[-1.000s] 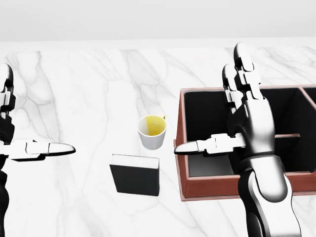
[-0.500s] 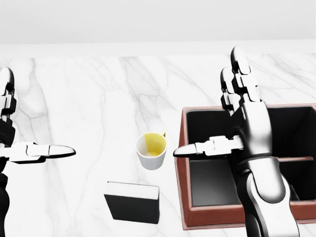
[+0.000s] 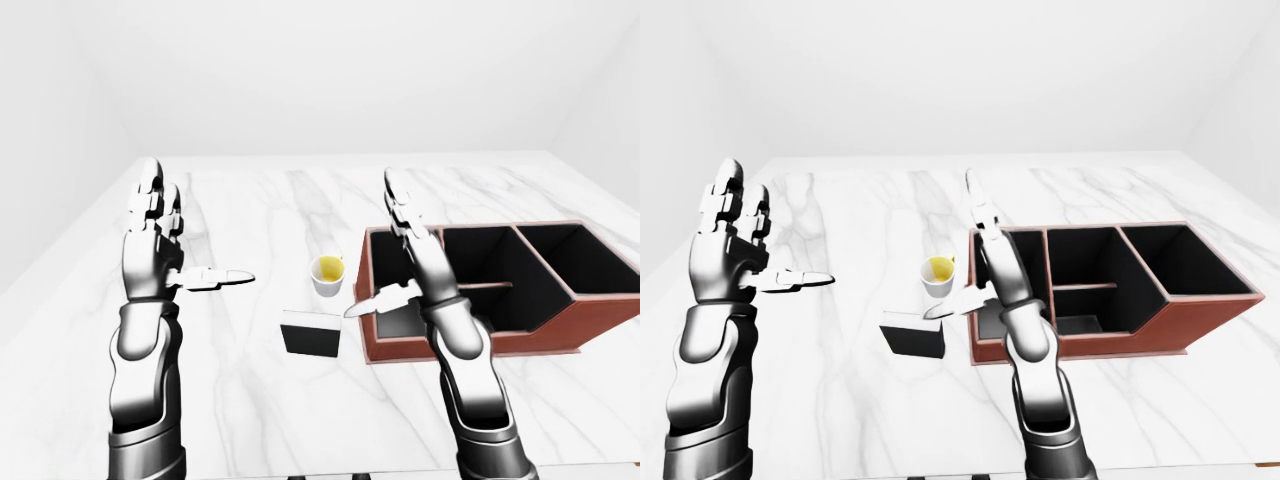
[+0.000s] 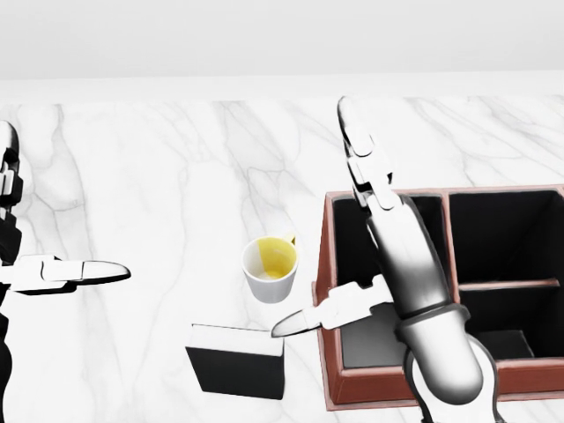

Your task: Pick up the book and place it in the caddy.

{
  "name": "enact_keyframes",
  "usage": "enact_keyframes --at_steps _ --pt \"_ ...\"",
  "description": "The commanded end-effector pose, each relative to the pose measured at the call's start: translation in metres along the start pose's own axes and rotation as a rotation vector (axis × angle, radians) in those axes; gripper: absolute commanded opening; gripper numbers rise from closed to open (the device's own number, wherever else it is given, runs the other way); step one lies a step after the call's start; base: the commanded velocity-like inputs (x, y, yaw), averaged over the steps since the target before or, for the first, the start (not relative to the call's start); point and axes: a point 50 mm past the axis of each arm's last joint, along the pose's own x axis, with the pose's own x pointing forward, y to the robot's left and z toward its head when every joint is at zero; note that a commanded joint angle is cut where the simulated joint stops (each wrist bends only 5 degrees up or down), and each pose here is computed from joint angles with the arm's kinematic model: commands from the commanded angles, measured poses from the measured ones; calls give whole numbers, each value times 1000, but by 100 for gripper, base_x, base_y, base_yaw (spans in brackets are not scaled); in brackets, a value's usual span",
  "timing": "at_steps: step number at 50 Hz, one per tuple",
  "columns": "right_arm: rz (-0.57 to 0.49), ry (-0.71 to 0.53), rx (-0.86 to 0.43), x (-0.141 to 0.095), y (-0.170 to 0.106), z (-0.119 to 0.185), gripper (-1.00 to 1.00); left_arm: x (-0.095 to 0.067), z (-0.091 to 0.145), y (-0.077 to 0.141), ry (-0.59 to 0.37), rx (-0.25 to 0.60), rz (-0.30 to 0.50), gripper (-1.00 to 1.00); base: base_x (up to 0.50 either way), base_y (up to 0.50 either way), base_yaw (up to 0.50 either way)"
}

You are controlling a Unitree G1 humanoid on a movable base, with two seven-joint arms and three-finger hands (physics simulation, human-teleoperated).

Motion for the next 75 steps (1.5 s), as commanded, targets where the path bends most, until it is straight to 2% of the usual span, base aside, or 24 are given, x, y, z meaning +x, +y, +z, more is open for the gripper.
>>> enact_keyframes --at_steps 1,8,16,28,35,37,43,49,60,69,75 --pt "188 -37 -231 -20 36 24 100 -1 -1 1 4 -1 4 100 0 0 0" --pt "257 -5 -320 -27 55 22 100 -1 -2 0 9 -2 1 100 0 0 0" --pt "399 32 -474 -33 92 17 100 -2 -4 0 20 0 0 100 0 0 0" --pt "439 107 -556 -19 117 -3 100 -5 -5 5 28 5 11 100 0 0 0" --pt "466 101 -664 -11 127 -1 100 -7 -8 7 42 3 15 100 0 0 0" --pt "476 108 -735 -12 132 -6 100 -7 -9 7 43 4 14 100 0 0 0" --pt "459 157 -760 -1 137 -21 100 -8 -12 6 59 -1 13 100 0 0 0" --pt "482 216 -930 2 135 -46 100 -8 -14 7 64 -2 12 100 0 0 0" --pt "563 275 -929 -11 150 -63 100 -9 -16 8 76 -4 12 100 0 0 0" --pt "599 306 -916 -11 158 -80 100 -11 -16 9 79 -3 13 100 0 0 0" --pt "577 329 -911 -6 155 -92 100 -12 -17 10 84 -3 16 100 0 0 0"
